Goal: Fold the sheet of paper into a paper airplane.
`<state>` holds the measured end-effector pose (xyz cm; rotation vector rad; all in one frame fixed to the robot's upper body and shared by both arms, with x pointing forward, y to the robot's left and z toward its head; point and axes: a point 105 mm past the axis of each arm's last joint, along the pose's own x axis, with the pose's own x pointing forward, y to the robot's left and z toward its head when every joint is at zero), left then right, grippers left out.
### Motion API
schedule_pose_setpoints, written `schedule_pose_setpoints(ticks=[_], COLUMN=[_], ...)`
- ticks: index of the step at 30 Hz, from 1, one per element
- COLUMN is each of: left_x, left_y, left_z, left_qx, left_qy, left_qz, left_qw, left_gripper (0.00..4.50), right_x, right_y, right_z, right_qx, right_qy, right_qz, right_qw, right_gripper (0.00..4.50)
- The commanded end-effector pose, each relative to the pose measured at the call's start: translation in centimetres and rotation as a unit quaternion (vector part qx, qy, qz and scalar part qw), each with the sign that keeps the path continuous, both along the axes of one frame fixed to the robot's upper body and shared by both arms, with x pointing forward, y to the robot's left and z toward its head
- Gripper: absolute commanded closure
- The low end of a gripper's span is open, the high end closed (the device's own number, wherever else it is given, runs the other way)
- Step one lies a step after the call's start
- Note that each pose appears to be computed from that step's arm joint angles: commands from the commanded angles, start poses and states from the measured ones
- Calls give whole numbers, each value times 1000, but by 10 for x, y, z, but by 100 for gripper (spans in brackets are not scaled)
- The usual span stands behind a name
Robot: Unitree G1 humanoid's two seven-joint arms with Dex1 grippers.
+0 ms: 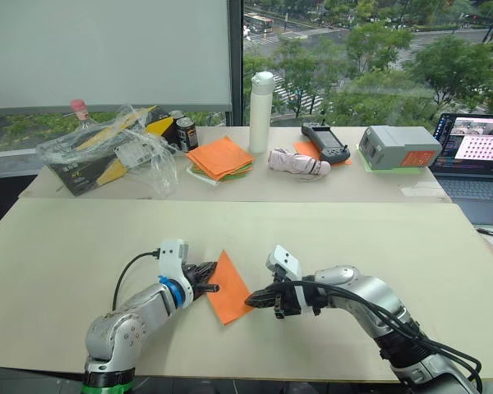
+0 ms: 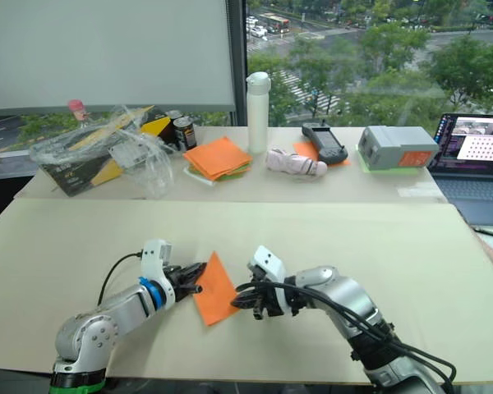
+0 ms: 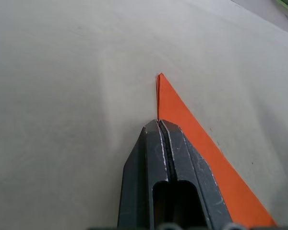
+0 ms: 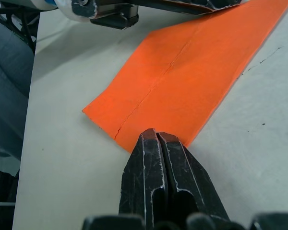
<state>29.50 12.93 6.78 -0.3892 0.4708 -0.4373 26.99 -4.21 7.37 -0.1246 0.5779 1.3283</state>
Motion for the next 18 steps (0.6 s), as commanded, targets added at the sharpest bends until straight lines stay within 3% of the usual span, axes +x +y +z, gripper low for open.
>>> schedule_pose_setpoints(ticks=[1, 11, 18], left_x=[-18, -14, -11], left_y=[5, 10, 11], left_z=[-29, -8, 29], left_qx=[20, 8, -74], left_qy=[70, 27, -36], left_qz=[4, 28, 38], left_qw=[997, 999, 996], left_gripper=[450, 450, 450], right_x=[-6, -6, -7], right_y=[1, 2, 2], right_z=[-8, -8, -9], right_qx=[-6, -6, -6], right_qy=[18, 21, 23], right_qz=[7, 10, 11], right_qw=[1000, 1000, 1000], right_gripper=[447, 447, 447])
